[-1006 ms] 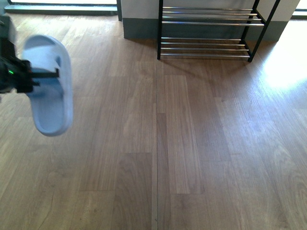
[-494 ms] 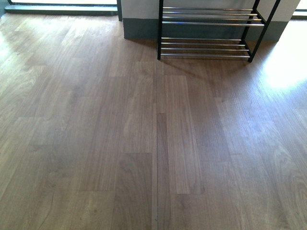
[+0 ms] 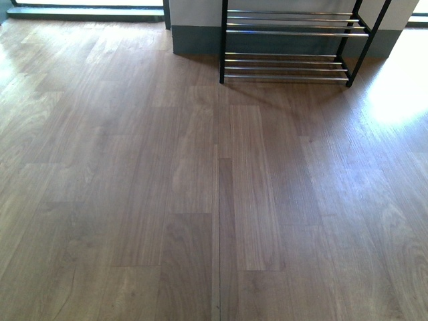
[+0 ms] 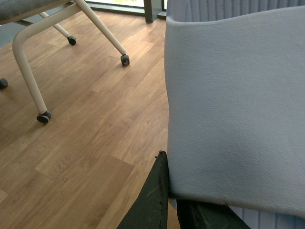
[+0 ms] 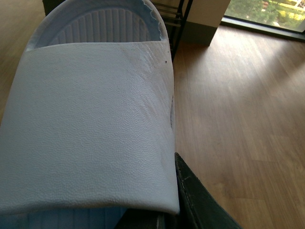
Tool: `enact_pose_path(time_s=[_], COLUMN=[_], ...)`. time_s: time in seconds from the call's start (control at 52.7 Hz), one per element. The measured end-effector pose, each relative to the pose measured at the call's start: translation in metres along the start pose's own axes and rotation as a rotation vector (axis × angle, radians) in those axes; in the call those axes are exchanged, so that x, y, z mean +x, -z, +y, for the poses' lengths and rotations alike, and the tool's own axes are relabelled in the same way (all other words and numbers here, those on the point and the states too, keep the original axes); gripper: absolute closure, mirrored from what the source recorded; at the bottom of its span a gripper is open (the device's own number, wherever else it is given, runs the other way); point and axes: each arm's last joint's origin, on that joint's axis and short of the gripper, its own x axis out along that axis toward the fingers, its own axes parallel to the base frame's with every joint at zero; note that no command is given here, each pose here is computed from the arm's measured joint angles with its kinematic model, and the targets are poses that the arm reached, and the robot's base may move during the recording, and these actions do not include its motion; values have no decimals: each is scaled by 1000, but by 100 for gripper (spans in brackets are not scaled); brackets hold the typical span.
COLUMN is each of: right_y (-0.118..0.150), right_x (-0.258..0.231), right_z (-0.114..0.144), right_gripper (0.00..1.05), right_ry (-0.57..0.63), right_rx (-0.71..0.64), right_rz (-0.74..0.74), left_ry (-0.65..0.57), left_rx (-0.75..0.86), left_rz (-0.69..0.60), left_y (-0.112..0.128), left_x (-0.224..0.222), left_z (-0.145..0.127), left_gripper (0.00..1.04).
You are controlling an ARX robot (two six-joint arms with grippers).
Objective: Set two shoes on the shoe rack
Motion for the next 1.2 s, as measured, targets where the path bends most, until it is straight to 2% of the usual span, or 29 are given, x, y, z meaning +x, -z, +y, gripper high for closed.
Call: enact_pose_path(time_s=[1.196], right_y=[0], right_x=[0], right_z=[0], right_gripper=[103], right_ry=[0], right_rx=[0], right_rz=[0], left_ry=[-1], left_rx=[-3], left_rz=[-1], left_y=[0], left_x=[0], left_z=[0], left_gripper=[103])
